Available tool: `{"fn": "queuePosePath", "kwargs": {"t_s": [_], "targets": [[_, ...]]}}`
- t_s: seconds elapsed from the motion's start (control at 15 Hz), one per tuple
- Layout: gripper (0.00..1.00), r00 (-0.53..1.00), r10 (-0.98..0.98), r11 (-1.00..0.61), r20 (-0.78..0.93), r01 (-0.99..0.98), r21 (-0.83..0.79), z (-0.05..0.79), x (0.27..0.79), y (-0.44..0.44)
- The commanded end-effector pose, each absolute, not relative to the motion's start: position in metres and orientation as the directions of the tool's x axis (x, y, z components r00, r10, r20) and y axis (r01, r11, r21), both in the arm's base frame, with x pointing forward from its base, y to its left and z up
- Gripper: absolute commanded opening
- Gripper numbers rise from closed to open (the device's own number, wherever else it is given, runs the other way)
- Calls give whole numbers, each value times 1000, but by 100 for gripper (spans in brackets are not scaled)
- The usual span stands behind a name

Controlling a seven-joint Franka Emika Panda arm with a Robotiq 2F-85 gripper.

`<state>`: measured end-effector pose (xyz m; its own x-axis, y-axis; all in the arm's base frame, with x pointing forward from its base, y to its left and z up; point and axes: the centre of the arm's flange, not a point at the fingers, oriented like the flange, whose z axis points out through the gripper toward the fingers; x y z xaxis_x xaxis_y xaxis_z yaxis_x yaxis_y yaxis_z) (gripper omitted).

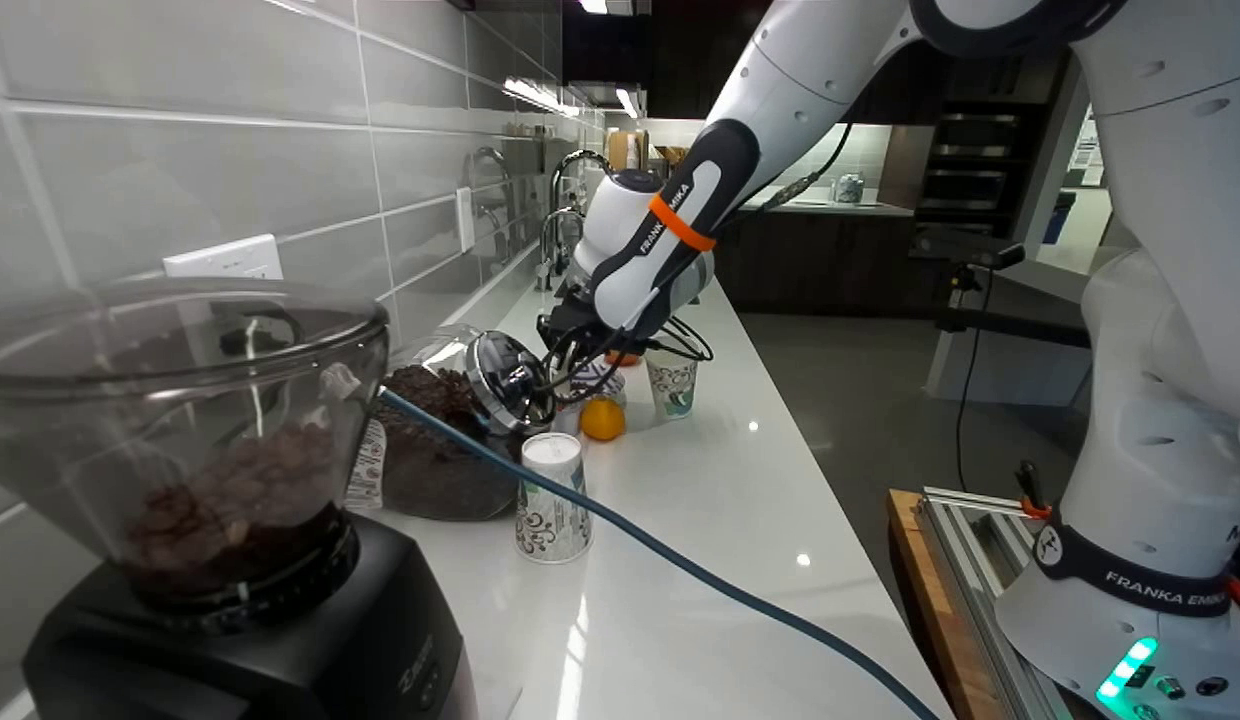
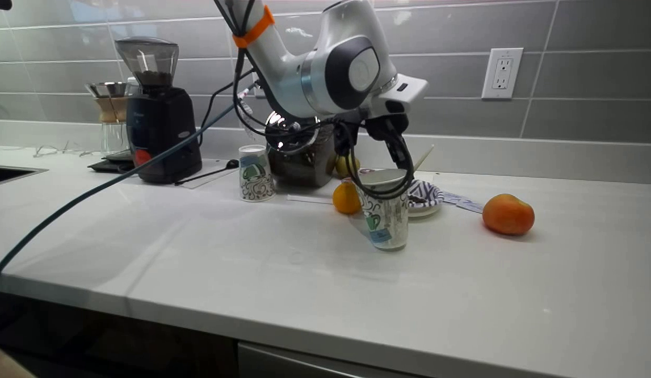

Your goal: Use the spoon to stir the contents in the bowl

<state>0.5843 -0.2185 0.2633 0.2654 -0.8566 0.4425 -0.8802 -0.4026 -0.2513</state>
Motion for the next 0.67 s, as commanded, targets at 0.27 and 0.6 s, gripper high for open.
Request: {"fn": "queuePosePath", "kwargs": {"t_s": [0.27, 0.6], "targets": [[4, 250, -887, -335, 387, -927, -169, 280, 564, -235], [4, 220, -867, -323, 448, -931, -168, 278, 561, -255]]}}
